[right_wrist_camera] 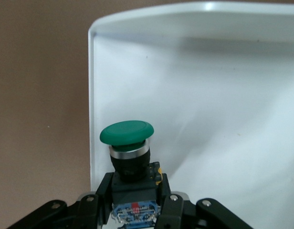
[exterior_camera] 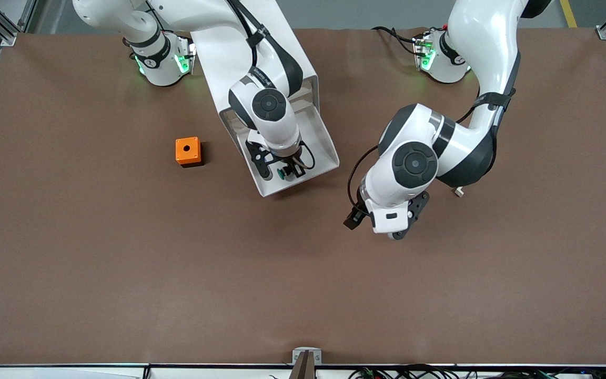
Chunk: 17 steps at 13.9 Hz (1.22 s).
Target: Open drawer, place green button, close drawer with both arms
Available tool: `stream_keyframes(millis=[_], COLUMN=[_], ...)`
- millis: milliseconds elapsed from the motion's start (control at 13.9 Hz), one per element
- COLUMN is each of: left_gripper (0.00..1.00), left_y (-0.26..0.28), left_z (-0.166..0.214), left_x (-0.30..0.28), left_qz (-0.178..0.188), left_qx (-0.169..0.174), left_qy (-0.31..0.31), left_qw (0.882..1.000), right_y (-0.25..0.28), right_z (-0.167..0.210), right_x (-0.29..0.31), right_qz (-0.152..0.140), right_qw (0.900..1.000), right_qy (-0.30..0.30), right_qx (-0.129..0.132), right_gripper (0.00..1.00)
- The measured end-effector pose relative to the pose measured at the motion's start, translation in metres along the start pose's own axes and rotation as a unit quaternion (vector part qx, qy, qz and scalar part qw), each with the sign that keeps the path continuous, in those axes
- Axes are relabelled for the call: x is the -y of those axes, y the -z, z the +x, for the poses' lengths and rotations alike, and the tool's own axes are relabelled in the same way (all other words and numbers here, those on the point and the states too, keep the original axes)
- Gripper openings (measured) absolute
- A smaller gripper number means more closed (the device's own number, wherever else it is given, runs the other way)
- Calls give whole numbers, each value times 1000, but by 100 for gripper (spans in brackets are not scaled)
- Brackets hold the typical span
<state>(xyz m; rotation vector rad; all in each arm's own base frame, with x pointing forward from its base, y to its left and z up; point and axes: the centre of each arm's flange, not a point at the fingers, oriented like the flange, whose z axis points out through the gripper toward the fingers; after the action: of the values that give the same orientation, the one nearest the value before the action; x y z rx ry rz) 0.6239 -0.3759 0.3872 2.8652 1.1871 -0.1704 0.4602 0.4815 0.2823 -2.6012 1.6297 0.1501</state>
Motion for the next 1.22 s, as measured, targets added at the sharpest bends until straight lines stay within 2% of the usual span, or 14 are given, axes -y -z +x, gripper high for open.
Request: stream_keyframes(millis=[144, 288, 504, 864, 1008, 1225], left_gripper=[100, 100, 100, 100, 100, 100], left_y=[-11, -24, -49, -92, -115, -143], left_z=[16, 24, 25, -4, -25, -50], left_x=[-3, -5, -10, -24, -28, -31], left_qz=[-8, -10, -7, -7, 1, 8], left_qx=[-22, -29, -29, -24, -19, 1], left_qy=[-75, -132, -223, -267, -282, -289], left_qw=[997, 991, 974, 963, 959, 957], right_y=[-1, -2, -13, -12, -5, 18], right_z=[-4, -5, -6, -9, -10, -8], right_x=[-1, -1, 2, 7, 12, 21], right_qz=[-1, -1, -5, -1, 3, -23], right_qw=[1000, 1000, 1000, 1000, 1000, 997], right_qy=[0, -4, -7, -5, 5, 68], right_qx=[1, 1, -2, -1, 1, -2], right_gripper=[41, 41, 41, 44, 59, 90])
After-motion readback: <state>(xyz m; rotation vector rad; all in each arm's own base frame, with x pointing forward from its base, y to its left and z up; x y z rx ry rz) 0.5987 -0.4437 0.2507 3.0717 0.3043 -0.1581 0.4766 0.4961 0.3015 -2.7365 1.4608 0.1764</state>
